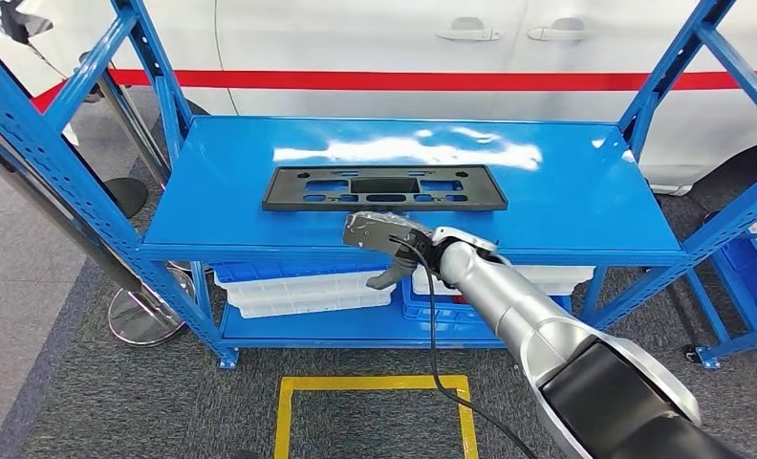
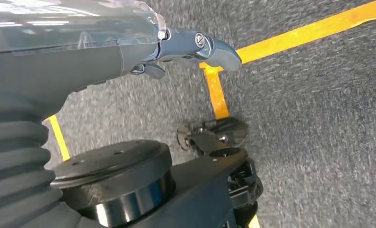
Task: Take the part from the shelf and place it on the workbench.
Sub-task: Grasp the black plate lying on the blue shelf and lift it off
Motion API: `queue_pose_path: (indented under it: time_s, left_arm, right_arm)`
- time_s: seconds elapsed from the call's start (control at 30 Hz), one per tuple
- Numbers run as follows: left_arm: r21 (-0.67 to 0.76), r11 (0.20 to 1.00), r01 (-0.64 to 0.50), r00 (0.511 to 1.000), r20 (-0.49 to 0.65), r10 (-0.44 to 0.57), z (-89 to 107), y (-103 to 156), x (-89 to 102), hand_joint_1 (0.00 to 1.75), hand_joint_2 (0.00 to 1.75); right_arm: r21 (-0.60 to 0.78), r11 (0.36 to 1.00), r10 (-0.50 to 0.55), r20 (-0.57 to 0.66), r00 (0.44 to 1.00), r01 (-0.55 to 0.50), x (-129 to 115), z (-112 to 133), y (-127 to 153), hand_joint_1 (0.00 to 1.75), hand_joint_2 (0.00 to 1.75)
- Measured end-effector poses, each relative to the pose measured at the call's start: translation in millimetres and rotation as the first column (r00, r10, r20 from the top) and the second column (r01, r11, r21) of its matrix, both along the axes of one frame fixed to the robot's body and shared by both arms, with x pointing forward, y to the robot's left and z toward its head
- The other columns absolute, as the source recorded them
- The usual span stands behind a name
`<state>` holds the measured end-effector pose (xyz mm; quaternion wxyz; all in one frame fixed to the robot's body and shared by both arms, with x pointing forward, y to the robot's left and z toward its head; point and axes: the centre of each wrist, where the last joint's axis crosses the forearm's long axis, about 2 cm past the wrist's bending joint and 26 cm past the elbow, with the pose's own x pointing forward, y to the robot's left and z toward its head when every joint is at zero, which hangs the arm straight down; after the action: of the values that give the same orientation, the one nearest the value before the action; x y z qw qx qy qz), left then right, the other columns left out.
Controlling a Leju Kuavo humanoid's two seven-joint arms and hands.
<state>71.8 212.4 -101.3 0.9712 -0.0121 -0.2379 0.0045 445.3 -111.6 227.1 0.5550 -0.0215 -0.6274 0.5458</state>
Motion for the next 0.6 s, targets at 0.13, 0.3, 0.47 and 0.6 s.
queue_pose_path:
  time_s: [0.13,0.3,0.47,0.6]
  left_arm:
    - [-0.010,1.000,-0.023,1.000,0.006,0.023,-0.5,1,-2.3,0.00,0.00]
    - [-0.008,0.999,-0.031,1.000,0.004,0.031,-1.0,1,-5.1,0.00,0.00]
    - [-0.004,0.999,-0.032,0.999,-0.002,0.032,-0.9,1,-4.6,0.00,0.00]
    - [0.001,0.999,-0.033,0.999,0.000,0.033,-0.9,1,-4.4,0.00,0.00]
  right_arm:
    - [0.015,1.000,-0.004,-0.024,1.000,0.005,-1,-4,-1,0.00,1.75]
    - [0.039,0.999,-0.015,-0.013,1.000,0.016,-1,-8,-4,0.00,1.75]
    - [0.122,0.992,-0.018,0.042,0.999,0.013,1,-5,-5,0.00,1.75]
    - [0.161,0.987,-0.021,0.147,0.989,-0.003,6,13,-2,0.00,1.75]
